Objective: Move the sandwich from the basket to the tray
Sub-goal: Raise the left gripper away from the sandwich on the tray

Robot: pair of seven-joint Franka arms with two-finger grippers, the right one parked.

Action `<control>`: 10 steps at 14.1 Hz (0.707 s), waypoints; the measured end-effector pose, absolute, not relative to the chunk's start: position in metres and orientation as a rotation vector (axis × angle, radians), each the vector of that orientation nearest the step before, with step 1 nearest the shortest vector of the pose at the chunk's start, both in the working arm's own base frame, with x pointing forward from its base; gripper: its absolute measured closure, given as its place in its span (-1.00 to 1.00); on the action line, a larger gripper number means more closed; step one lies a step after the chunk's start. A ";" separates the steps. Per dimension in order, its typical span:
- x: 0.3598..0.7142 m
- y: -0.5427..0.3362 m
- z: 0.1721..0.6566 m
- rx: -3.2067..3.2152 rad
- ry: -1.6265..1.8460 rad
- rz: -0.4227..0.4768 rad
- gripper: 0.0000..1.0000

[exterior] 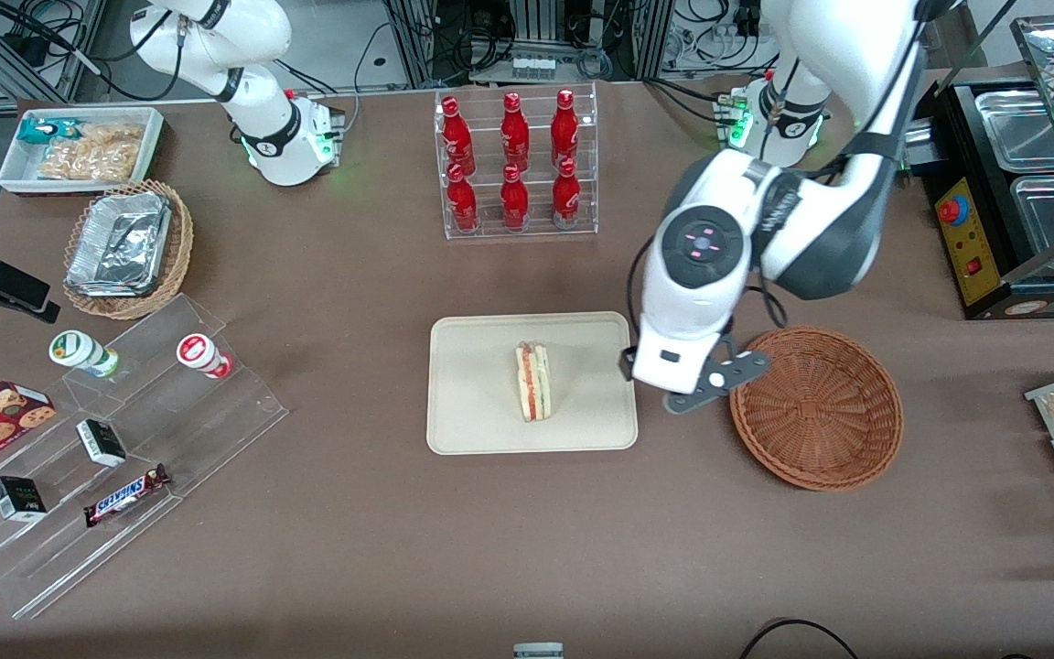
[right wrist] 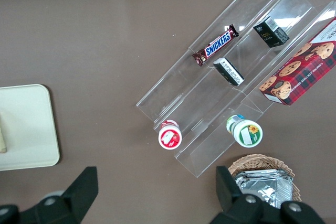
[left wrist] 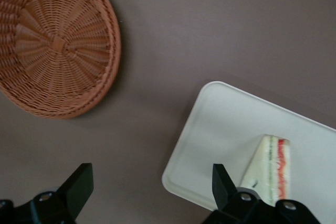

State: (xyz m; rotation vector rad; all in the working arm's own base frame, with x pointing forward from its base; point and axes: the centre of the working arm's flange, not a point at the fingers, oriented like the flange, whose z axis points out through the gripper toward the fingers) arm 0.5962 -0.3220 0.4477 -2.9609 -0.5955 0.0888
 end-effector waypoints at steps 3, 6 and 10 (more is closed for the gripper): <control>0.597 -0.259 0.465 -2.987 -0.479 0.205 -1.00; 0.586 -0.193 0.506 -3.054 -0.318 0.285 -1.00; 0.554 -0.111 0.562 -3.110 -0.042 0.284 -1.00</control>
